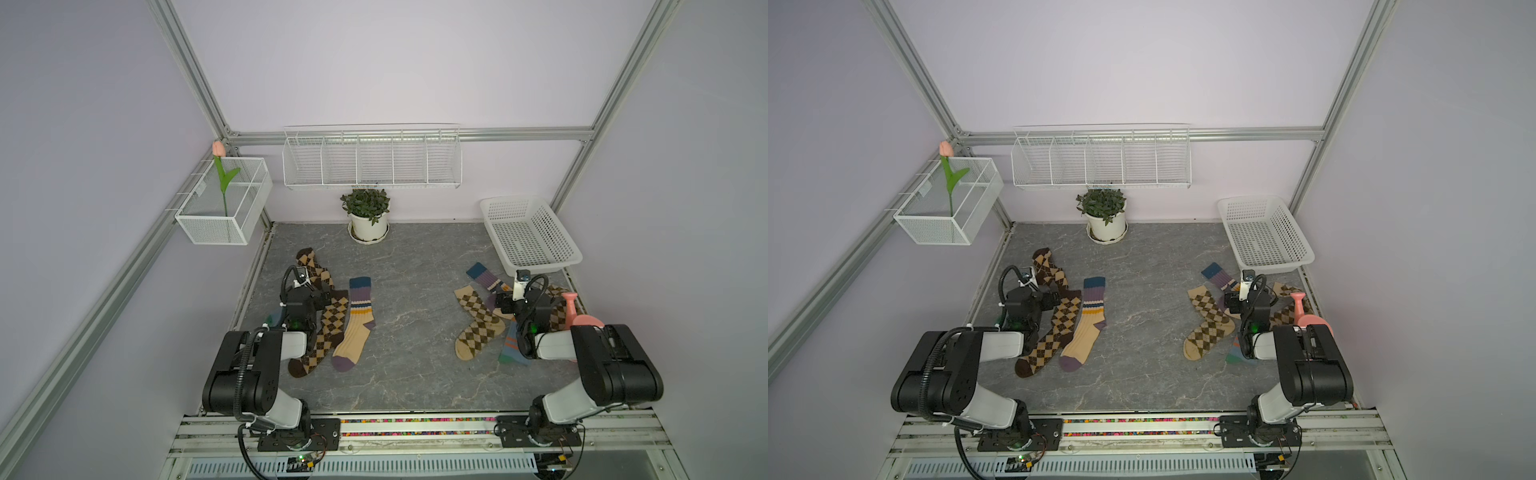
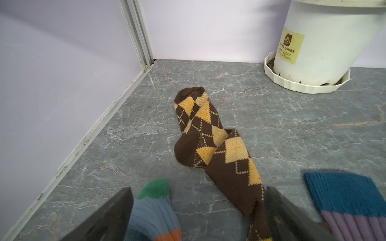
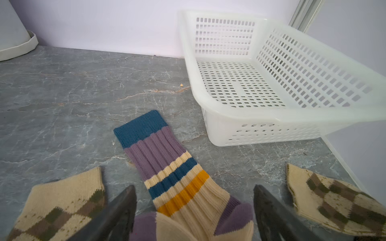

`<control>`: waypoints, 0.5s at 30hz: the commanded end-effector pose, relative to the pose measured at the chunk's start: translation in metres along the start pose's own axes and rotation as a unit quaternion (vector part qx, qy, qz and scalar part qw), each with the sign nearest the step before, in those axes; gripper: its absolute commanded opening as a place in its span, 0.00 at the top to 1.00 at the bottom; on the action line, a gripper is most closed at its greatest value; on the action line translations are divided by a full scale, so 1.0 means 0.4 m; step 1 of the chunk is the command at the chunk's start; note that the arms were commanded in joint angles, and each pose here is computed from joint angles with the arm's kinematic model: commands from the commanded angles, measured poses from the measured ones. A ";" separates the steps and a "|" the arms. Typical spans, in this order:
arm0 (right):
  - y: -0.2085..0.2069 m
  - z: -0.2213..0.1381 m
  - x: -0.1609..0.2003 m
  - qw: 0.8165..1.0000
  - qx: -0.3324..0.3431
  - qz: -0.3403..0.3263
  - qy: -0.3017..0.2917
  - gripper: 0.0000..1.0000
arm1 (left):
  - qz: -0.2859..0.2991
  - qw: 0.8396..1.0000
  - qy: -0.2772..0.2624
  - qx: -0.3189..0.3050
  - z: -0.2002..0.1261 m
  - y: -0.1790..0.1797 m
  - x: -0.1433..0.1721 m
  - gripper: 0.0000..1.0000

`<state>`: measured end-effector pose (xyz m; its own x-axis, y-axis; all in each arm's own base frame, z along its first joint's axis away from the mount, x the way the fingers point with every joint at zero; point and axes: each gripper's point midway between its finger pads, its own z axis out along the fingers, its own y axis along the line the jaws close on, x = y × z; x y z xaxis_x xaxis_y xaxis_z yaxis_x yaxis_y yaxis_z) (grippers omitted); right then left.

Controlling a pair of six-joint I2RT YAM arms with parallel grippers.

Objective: Place the socks together as a pair
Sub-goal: Pick up the bin at the corner of the board.

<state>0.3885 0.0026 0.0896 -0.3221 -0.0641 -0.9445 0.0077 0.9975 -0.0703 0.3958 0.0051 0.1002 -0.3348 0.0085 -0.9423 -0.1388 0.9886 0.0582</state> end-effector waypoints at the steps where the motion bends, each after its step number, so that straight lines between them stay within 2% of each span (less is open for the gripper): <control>1: -0.017 0.003 -0.018 1.000 0.018 0.002 -0.012 0.11 | -0.011 1.000 -0.018 0.003 0.007 0.000 -0.042 0.01; 9: -0.019 0.001 -0.016 1.000 0.022 0.001 -0.012 0.11 | -0.012 1.000 -0.018 0.003 0.008 0.000 -0.042 0.01; 12: -0.030 -0.018 -0.023 0.999 0.041 0.004 -0.034 0.11 | -0.010 1.000 -0.020 0.003 0.003 0.001 -0.041 0.01; 14: -0.036 -0.046 -0.042 0.996 0.065 -0.002 -0.057 0.11 | -0.007 0.999 -0.045 0.006 -0.022 0.003 -0.061 0.01; 15: -0.038 -0.055 -0.054 0.995 0.077 -0.007 -0.057 0.11 | -0.002 0.998 -0.069 -0.014 -0.040 0.015 -0.090 0.01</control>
<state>0.3803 -0.0052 0.0934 -0.2932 -0.0695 -0.9535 0.0778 0.9923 -0.0962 0.3956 0.0054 0.1073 -0.3138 0.0104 -0.9494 -0.1388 0.9887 0.0567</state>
